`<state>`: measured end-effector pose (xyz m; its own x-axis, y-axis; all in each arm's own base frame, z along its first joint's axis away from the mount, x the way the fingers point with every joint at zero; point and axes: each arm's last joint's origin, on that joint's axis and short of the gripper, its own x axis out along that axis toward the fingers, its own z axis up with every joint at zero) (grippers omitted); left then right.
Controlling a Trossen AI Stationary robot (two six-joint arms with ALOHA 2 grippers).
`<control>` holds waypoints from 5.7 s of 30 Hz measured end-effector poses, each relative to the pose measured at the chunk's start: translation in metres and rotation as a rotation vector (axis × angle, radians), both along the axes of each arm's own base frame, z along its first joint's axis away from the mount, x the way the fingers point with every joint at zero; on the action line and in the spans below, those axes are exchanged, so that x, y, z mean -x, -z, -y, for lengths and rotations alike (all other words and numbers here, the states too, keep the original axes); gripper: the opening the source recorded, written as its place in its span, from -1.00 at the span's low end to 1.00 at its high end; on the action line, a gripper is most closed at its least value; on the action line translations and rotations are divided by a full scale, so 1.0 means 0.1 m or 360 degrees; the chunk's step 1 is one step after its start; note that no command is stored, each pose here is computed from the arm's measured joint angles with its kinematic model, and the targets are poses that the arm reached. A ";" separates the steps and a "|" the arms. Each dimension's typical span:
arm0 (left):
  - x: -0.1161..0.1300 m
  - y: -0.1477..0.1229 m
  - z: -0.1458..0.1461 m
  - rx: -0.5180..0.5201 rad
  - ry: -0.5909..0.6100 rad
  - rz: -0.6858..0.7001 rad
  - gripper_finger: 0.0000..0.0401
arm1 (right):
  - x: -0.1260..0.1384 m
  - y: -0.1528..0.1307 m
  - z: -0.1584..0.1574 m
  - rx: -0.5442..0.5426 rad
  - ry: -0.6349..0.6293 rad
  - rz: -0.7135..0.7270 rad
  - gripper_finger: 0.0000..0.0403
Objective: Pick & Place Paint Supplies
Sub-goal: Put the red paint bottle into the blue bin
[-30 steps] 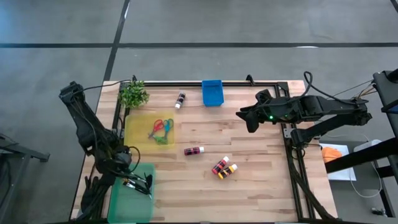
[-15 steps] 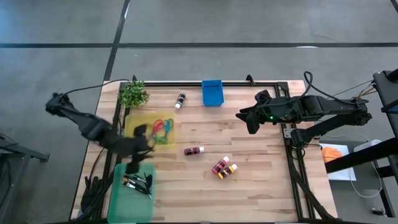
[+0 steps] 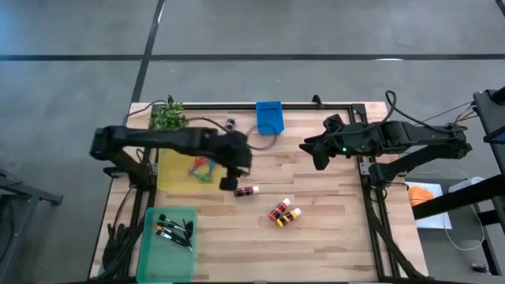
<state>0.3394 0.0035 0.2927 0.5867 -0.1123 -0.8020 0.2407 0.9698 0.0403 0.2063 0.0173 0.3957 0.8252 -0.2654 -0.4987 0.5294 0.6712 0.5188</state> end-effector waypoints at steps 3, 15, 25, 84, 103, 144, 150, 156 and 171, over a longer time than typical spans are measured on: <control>-0.15 0.25 0.02 0.0016 0.0121 -0.0109 -0.38 | 0.00 0.00 -0.01 -0.0001 -0.0005 -0.0003 -0.15; -0.52 1.08 0.01 0.0121 0.0021 -0.0357 -0.04 | 0.01 0.01 -0.01 0.0021 -0.0012 -0.0022 -0.15; -0.53 1.36 0.00 0.0130 -0.0098 -0.0354 0.10 | 0.01 0.02 -0.01 0.0051 -0.0035 -0.0034 -0.15; -0.79 1.31 -0.27 0.0700 -0.0220 0.1551 -0.40 | 0.03 0.01 -0.03 -0.0045 -0.0135 -0.0033 -0.15; -0.78 1.61 0.17 0.0522 -0.0479 0.1507 -0.40 | -0.04 0.05 -0.04 -0.0053 -0.0153 -0.0063 -0.15; -0.98 2.05 0.37 -0.0161 -0.1780 0.1553 -0.40 | -0.03 0.10 -0.11 -0.0026 -0.0636 -0.0180 -0.15; -1.20 2.03 0.18 -0.0275 -0.1723 0.1583 -0.40 | -0.01 0.13 -0.12 -0.0031 -0.0721 -0.0248 -0.15; -1.27 2.08 -0.03 -0.0393 -0.1691 0.1559 -0.40 | 0.00 0.13 -0.12 0.0002 -0.0780 -0.0259 -0.15; -1.26 2.17 -0.16 -0.0316 -0.1647 0.1574 -0.40 | 0.00 0.13 -0.13 0.0016 -0.0856 -0.0258 -0.15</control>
<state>0.4654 0.0197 0.0753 0.6479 0.7614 0.0216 -0.7583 0.6474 -0.0763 0.2062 0.0303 0.3825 0.7585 0.1665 -0.6300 0.1835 0.8731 0.4516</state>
